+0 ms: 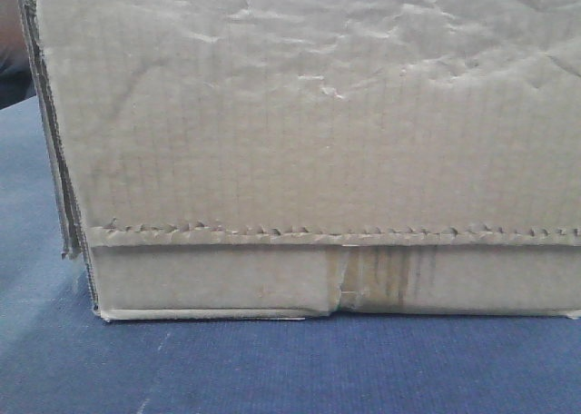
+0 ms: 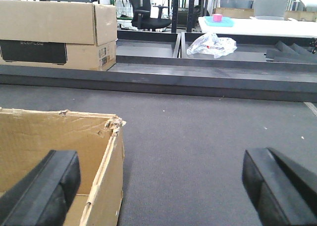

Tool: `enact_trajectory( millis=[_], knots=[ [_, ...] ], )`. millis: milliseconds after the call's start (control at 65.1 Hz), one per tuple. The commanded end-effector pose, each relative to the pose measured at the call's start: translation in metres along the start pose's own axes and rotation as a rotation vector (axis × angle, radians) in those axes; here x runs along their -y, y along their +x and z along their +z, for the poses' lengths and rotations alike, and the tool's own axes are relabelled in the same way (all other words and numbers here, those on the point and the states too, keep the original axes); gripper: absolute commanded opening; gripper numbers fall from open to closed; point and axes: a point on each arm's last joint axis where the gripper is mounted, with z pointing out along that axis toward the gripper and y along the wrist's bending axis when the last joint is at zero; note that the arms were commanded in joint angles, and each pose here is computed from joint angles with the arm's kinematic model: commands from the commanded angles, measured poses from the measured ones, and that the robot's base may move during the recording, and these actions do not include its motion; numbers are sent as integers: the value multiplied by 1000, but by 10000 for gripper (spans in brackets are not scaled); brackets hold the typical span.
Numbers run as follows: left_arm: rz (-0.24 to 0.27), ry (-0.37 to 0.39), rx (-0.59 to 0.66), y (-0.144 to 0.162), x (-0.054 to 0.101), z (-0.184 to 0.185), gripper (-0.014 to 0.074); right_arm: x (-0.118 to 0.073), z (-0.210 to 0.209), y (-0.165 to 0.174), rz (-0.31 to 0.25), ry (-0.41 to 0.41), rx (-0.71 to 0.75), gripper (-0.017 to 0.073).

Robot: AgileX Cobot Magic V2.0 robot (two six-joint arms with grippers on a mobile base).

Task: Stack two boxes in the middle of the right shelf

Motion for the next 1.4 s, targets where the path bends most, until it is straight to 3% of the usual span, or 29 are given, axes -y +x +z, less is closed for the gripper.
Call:
enact_trajectory(
  millis=[0,123,292,415,522,753,937,1183,1290,1382],
  knots=[
    [-57,84,150,-13,10,-40,-111,0,1,-1,-5,0,1,570],
    [-80,262,235,-21,33,-72,-111,0,1,-1,-4,0,-3,570],
    [28,411,262,-22,79,-86,-111,0,1,-1,-1,-1,-3,570],
    [67,518,221,-19,121,-80,-111,-1,1,-1,1,-6,-3,570],
    [92,541,166,-15,152,-65,-111,-4,1,0,-2,-28,-4,570],
    [141,509,33,-3,206,-13,-111,-7,1,2,-5,-50,-31,570],
    [169,492,-75,8,232,33,-111,-7,1,3,-6,-52,-43,570],
    [187,471,-163,18,241,57,-99,-11,1,4,-9,-78,-49,570],
    [185,472,-158,17,241,57,22,-11,1,4,-10,-78,-51,570],
    [185,472,-158,17,241,57,239,-11,1,4,-10,-78,-51,570]
  ],
)
